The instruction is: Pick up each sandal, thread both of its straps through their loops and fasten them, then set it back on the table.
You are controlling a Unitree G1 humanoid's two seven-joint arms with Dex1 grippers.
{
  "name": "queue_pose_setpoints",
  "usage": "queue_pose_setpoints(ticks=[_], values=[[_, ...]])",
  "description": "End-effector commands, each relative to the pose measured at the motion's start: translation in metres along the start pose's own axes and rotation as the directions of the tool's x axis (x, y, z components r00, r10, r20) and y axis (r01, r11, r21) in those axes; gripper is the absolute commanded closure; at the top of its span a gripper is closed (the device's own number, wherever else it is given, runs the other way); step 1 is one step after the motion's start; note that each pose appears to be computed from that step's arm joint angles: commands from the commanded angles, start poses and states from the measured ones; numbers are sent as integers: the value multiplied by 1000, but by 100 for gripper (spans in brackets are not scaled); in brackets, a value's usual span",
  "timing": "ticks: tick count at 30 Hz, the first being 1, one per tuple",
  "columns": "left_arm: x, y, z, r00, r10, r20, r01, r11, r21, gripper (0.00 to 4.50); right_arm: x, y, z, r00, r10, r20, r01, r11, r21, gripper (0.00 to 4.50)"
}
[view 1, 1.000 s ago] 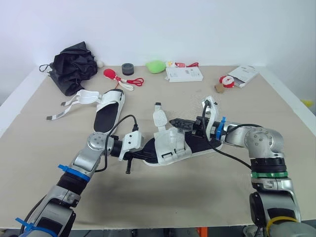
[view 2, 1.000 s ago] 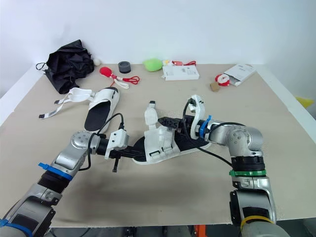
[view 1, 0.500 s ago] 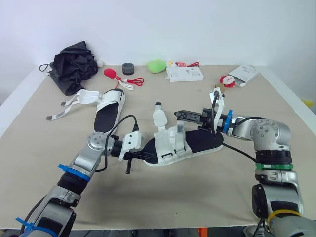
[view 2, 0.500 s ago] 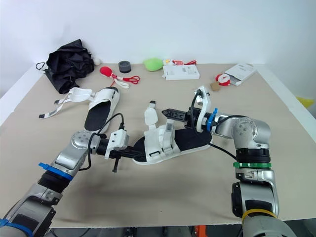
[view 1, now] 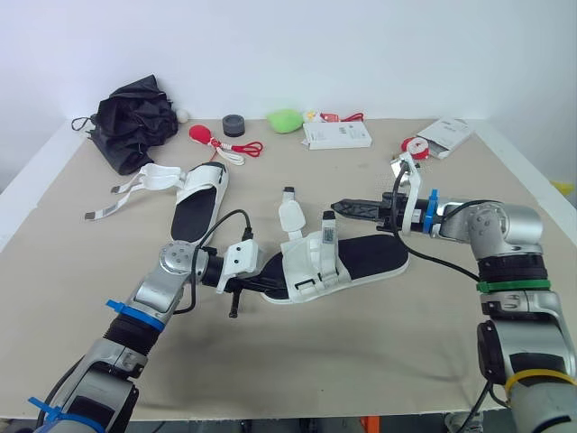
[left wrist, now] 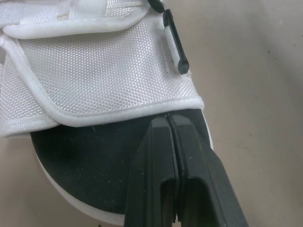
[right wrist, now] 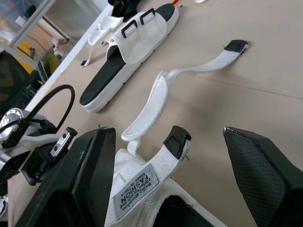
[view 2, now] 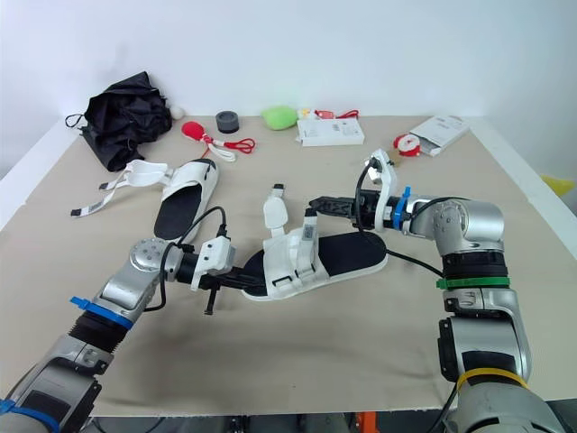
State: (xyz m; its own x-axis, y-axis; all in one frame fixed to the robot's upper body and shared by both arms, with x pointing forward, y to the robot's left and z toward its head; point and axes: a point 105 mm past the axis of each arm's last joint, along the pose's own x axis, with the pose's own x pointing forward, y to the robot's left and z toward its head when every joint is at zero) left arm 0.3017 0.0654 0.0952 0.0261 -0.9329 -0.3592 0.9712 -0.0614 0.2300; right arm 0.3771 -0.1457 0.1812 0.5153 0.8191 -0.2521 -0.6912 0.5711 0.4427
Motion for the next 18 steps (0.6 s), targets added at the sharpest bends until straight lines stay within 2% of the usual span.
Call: queue_pose_setpoints(ticks=[1, 8, 11, 16, 17, 18], values=[[5, -19, -30, 993, -69, -91, 61, 994, -89, 450, 6, 7, 7, 999, 25, 23, -24, 999, -39, 58], [5, -18, -30, 994, -65, -92, 57, 994, -91, 450, 16, 3, 4, 999, 29, 29, -28, 999, -20, 58], [4, -18, -30, 994, -63, -94, 54, 994, -91, 450, 16, 2, 5, 999, 27, 38, -25, 999, -28, 148], [4, -18, -31, 994, -60, -96, 51, 994, -93, 450, 15, 7, 8, 996, 63, 59, -60, 997, -40, 372], [4, -18, -31, 994, -60, -96, 51, 994, -94, 450, 15, 9, 8, 996, 72, 59, -70, 997, -40, 430], [4, -18, -31, 994, -60, -96, 51, 994, -93, 450, 15, 10, 8, 995, 79, 58, -77, 996, -43, 446]])
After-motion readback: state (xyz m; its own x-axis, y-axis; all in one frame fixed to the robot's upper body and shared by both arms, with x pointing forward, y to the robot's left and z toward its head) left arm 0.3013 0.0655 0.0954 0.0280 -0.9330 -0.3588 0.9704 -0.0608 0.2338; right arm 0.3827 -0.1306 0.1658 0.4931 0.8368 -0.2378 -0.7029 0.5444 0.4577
